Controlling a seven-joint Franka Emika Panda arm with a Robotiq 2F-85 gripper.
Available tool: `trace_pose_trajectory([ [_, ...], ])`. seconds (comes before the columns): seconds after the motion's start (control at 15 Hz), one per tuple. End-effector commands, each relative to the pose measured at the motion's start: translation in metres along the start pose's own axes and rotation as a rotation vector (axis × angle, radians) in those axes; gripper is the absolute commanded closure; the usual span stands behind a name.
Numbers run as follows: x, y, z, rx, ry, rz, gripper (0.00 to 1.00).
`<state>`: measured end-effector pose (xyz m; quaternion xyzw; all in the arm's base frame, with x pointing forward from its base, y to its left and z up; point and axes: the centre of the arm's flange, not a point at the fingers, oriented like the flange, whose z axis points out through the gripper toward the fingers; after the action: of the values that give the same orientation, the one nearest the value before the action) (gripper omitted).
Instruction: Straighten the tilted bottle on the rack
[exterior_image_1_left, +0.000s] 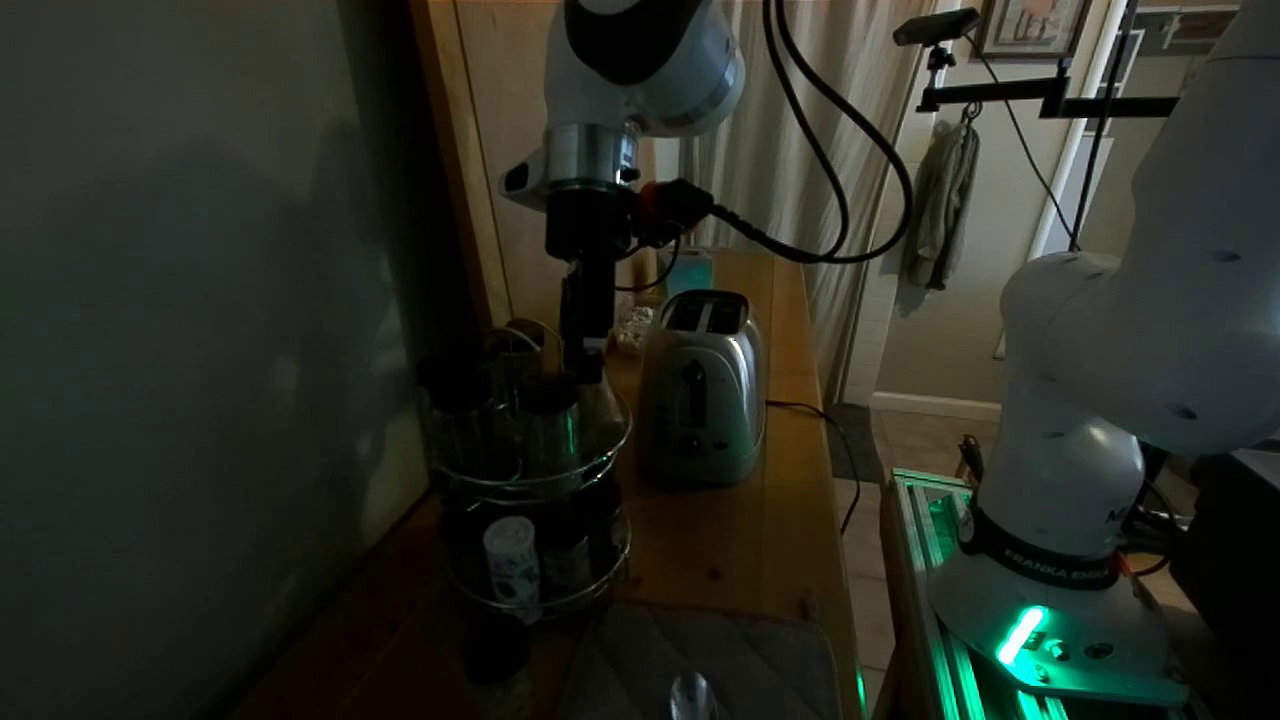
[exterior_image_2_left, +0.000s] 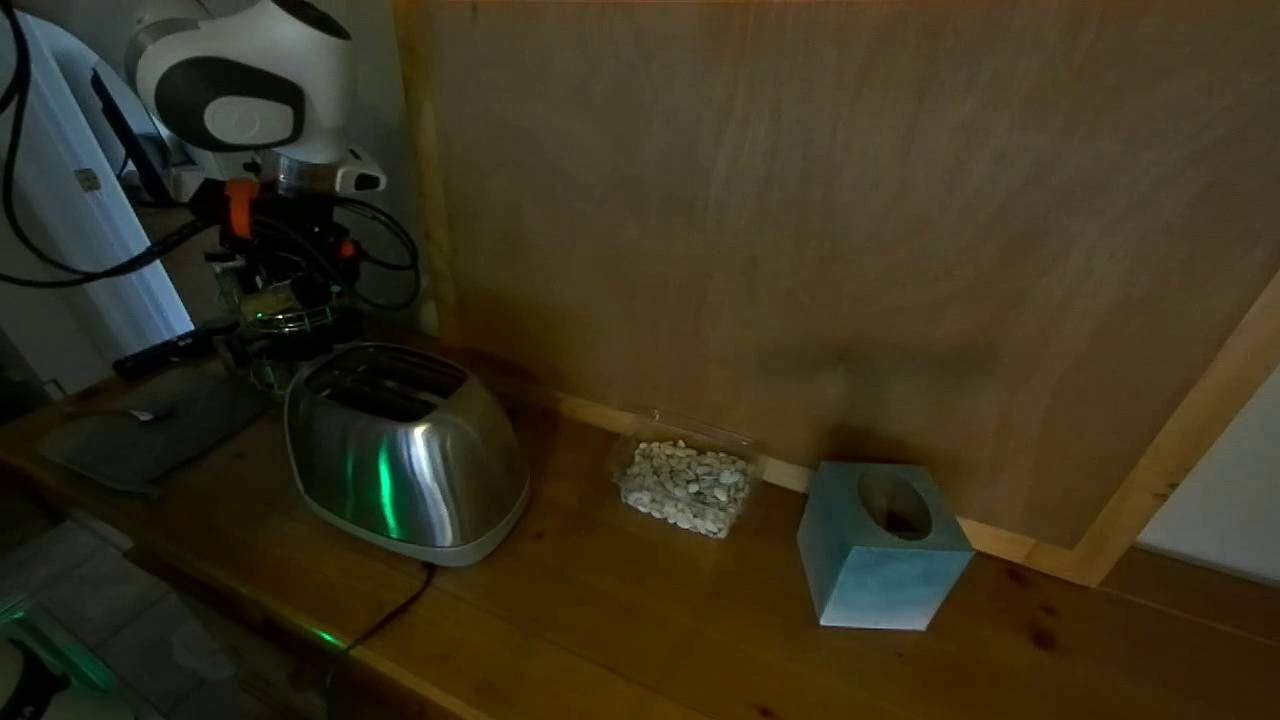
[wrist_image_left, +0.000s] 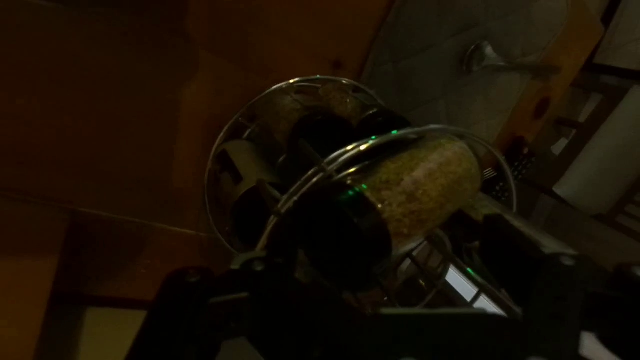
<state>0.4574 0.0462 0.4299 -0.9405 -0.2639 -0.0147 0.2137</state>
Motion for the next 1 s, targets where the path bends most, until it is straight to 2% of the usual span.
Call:
trace_pose_trajectory([
  [0.0, 0.003, 0.003, 0.006, 0.010, -0.001, -0.014, 0.39],
  [0.2, 0.004, 0.005, 0.003, 0.009, -0.003, -0.003, 0.57],
  [0.6, 0.005, 0.004, -0.003, 0.027, -0.043, 0.035, 0.70],
  [0.93, 0.004, -0.001, -0.014, 0.041, -0.080, 0.082, 0.90],
])
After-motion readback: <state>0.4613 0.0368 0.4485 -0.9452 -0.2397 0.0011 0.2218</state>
